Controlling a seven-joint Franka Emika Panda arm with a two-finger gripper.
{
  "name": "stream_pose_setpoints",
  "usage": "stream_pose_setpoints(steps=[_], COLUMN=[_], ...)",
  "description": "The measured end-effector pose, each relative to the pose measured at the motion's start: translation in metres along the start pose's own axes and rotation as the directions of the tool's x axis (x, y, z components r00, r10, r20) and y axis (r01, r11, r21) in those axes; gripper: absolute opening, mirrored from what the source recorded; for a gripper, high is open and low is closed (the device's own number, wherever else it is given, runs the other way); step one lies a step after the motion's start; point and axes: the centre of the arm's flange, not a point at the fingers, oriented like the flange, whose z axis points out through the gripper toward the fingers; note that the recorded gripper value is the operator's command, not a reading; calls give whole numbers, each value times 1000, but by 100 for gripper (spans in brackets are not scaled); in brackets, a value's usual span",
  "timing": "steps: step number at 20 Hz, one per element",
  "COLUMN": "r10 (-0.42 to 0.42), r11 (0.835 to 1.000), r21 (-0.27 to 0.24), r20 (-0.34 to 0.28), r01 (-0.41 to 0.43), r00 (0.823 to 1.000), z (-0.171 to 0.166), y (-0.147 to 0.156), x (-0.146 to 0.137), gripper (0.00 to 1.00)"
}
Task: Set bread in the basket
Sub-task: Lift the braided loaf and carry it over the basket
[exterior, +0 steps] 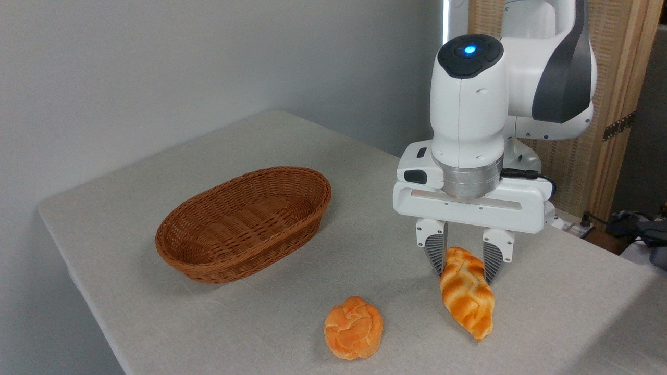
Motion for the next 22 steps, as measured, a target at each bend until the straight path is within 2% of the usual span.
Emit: stream_pose_setpoints(steps=[7, 10, 13, 16, 18, 20, 22], r10=[8, 39, 96, 124, 155, 216, 280], r11=[1000, 999, 994, 991, 987, 974, 958], r21=[1, 27, 61, 51, 62, 94, 104], r20=[-1, -11, -48, -80, -100, -131, -159], r01=[-8, -39, -93, -120, -149, -205, -266], r00=[1000, 999, 994, 989, 983, 968, 947], z=[-1, -12, -51, -103, -136, -170, -190], y=[0, 8, 31, 49, 67, 97, 132], x=[0, 13, 43, 62, 78, 103, 131], gripper=[44, 41, 39, 39, 39, 39, 39])
